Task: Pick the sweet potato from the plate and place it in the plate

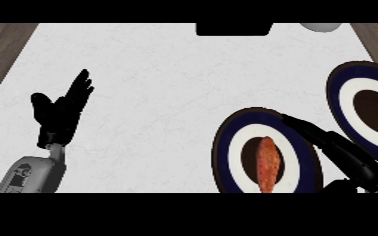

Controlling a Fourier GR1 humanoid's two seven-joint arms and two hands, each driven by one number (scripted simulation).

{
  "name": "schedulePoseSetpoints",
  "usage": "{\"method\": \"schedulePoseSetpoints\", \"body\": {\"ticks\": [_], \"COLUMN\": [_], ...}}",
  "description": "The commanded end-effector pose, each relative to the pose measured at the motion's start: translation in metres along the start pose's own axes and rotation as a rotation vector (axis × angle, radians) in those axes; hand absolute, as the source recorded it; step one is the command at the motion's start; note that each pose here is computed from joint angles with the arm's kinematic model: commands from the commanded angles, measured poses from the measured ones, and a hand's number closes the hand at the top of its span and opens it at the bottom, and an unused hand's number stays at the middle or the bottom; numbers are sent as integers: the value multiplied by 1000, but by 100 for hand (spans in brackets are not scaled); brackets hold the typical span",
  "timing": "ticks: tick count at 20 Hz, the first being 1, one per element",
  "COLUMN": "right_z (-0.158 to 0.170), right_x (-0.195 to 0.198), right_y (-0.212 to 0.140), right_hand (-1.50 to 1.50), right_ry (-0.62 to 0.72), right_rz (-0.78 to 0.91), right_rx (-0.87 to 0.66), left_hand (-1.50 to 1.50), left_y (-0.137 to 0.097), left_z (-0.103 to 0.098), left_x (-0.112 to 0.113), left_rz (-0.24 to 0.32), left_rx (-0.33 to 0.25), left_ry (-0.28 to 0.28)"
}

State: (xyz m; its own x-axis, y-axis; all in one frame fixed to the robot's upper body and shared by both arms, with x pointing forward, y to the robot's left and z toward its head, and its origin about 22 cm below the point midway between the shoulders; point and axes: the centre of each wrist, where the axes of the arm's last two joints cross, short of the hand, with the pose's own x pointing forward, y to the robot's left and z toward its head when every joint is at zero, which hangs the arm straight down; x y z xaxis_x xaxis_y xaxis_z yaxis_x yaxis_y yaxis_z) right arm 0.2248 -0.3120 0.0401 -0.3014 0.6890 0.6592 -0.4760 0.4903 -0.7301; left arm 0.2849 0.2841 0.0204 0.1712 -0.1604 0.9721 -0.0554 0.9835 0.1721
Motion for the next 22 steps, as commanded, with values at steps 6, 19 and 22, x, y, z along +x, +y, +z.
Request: {"method": "schedulePoseSetpoints", "body": {"ticks": [6, 19, 22], "right_z": [-29, -55, -61], "right_x": [32, 5, 18], "right_y": [12, 34, 49], "right_hand": [-150, -150, -150], "right_ry": [105, 153, 163], "right_rz": [132, 175, 188], "right_rx": [117, 184, 159], "left_hand": [0, 0, 0], "left_y": [7, -3, 3], "left_z": [8, 8, 6], "left_x": [2, -5, 1], "left_rz": [-13, -10, 2], "left_rx": [-11, 10, -27], "left_ry": [-19, -14, -8]}}
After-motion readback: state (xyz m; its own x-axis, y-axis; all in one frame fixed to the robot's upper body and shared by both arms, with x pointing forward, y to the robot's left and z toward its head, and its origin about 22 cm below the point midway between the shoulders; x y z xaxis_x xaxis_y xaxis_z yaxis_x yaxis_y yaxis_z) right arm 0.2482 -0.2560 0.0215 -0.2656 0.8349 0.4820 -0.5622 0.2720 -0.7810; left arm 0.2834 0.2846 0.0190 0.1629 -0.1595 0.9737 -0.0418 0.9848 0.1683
